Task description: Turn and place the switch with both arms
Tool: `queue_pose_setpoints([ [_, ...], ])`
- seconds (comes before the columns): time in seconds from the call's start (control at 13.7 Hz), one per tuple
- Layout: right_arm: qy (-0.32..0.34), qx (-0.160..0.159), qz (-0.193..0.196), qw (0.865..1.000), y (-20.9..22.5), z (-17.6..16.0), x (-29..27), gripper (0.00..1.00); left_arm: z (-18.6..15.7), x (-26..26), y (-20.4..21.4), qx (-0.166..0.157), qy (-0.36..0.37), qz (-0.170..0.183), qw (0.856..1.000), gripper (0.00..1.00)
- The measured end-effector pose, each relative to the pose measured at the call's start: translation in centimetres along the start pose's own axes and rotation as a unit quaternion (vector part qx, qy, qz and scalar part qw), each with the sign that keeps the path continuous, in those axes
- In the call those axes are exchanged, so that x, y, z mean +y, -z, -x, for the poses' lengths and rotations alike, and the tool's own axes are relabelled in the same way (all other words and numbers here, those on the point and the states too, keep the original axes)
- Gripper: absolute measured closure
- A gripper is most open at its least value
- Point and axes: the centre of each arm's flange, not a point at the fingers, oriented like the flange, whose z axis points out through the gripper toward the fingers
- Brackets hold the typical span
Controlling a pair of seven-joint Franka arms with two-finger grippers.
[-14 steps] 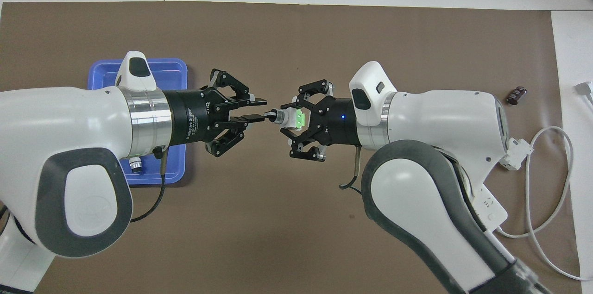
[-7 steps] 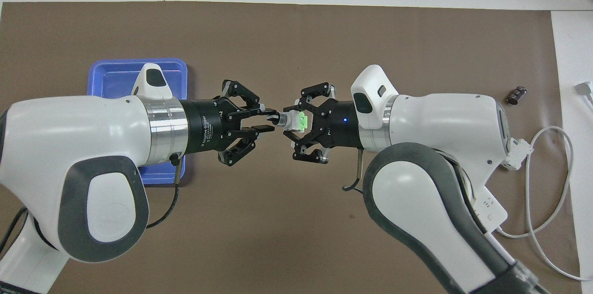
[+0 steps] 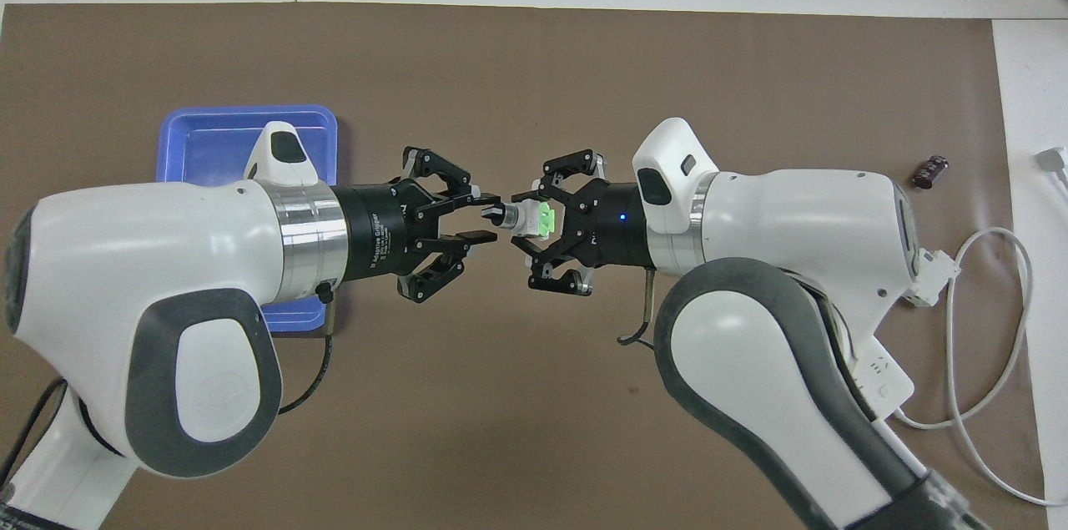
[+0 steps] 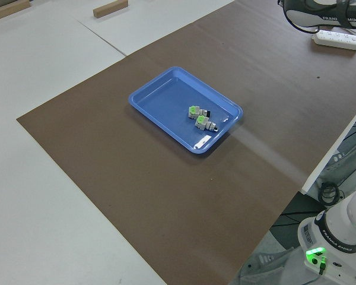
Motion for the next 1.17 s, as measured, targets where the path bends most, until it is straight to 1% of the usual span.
queue_pose_setpoints([
  [0.29,0.000,0.000,0.000,1.000,0.0,0.0,0.0,0.54,0.2,-0.2,-0.3,0.002,-0.006,0.004,1.000,0.65],
  [0.37,0.000,0.000,0.001,1.000,0.0,0.0,0.0,0.54,0.2,-0.2,-0.3,0.002,-0.013,0.004,1.000,0.72],
  [0.44,0.000,0.000,0.002,1.000,0.1,0.0,0.0,0.54,0.2,-0.2,-0.3,0.002,-0.020,0.004,1.000,0.72],
  [0.51,-0.002,-0.001,0.003,1.000,0.1,0.2,0.1,0.54,0.3,-0.2,-0.2,0.002,-0.026,0.005,1.000,0.78],
  [0.66,-0.002,-0.001,0.003,1.000,0.1,0.2,0.1,0.54,0.2,-0.2,-0.2,0.002,-0.031,0.005,1.000,0.78],
  [0.81,-0.001,-0.001,0.003,1.000,0.1,0.2,0.1,0.54,0.0,-0.1,-0.1,0.004,-0.032,0.007,0.999,0.76],
  [0.88,-0.001,-0.001,0.004,1.000,0.1,0.1,0.1,0.54,-0.2,-0.1,-0.1,0.005,-0.031,0.007,0.999,0.71],
  [0.95,0.000,-0.001,0.004,1.000,0.2,0.1,0.0,0.54,-0.4,-0.2,-0.2,0.006,-0.032,0.006,0.999,0.71],
  [1.03,0.000,0.000,0.005,1.000,0.3,0.0,0.0,0.54,-0.7,-0.2,-0.3,0.007,-0.034,0.006,0.999,0.68],
  [1.17,0.001,0.000,0.005,1.000,0.3,0.0,0.0,0.54,-0.8,-0.2,-0.4,0.009,-0.037,0.008,0.999,0.69],
])
